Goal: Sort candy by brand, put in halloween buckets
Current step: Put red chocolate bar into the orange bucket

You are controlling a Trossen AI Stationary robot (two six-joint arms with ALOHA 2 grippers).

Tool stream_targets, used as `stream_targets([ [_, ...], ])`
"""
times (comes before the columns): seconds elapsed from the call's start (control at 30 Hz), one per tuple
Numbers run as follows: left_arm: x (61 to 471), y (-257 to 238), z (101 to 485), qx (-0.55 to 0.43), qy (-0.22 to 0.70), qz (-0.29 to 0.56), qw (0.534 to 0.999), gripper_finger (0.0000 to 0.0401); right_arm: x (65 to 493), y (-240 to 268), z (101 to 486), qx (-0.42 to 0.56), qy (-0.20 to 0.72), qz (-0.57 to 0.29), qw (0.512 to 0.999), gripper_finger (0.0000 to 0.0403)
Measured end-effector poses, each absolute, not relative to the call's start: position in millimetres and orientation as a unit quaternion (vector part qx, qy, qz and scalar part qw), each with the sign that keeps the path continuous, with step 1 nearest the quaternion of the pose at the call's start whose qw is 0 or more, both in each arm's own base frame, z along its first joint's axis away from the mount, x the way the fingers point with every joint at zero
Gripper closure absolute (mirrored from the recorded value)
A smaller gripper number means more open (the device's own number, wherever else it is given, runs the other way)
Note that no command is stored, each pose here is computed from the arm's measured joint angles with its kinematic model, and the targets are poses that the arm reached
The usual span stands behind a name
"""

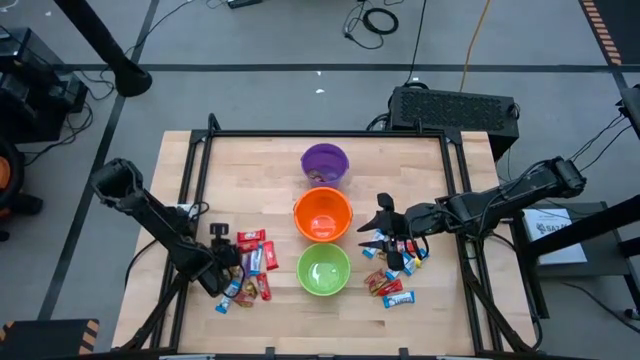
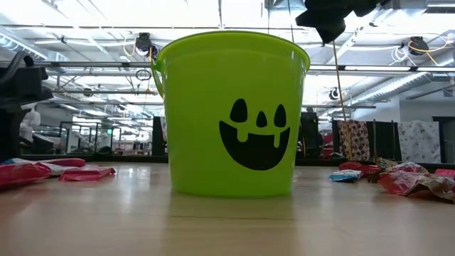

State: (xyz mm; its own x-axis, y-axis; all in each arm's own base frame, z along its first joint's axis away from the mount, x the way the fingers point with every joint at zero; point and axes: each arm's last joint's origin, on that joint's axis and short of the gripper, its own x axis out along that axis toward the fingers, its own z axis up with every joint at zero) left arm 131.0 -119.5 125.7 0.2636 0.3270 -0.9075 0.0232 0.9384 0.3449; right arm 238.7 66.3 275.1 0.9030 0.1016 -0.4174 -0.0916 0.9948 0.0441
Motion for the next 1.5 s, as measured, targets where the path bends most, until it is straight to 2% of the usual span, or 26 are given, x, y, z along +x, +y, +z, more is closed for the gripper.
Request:
stream_targets([
  [0.17,136,-123,126,0.147,0.575,0.086,0.8,0.0386,239,66,275,0.01,0.214,0.05,0.975,0.0243],
  [0.23,137,-124,126,0.151,0.56,0.092,0.809,0.0395,239,66,275,0.01,0.214,0.05,0.976,0.0243],
  [0.63,144,-126,130,0.152,0.505,0.118,0.841,0.0399,239,66,275,0.014,0.214,0.049,0.975,0.0243],
  [0.97,161,-144,141,0.054,0.439,0.099,0.891,0.04,239,65,275,0.01,0.212,0.024,0.977,0.0243],
  [1.23,153,-122,137,0.028,0.451,0.225,0.863,0.0394,239,65,275,0.01,0.212,0.024,0.977,0.0243],
  [1.4,165,-123,138,0.015,0.469,0.179,0.865,0.0371,239,65,275,0.007,0.212,0.024,0.977,0.0243],
  [1.5,169,-119,139,0.002,0.463,0.193,0.865,0.0368,239,65,275,0.004,0.212,0.025,0.977,0.0243],
])
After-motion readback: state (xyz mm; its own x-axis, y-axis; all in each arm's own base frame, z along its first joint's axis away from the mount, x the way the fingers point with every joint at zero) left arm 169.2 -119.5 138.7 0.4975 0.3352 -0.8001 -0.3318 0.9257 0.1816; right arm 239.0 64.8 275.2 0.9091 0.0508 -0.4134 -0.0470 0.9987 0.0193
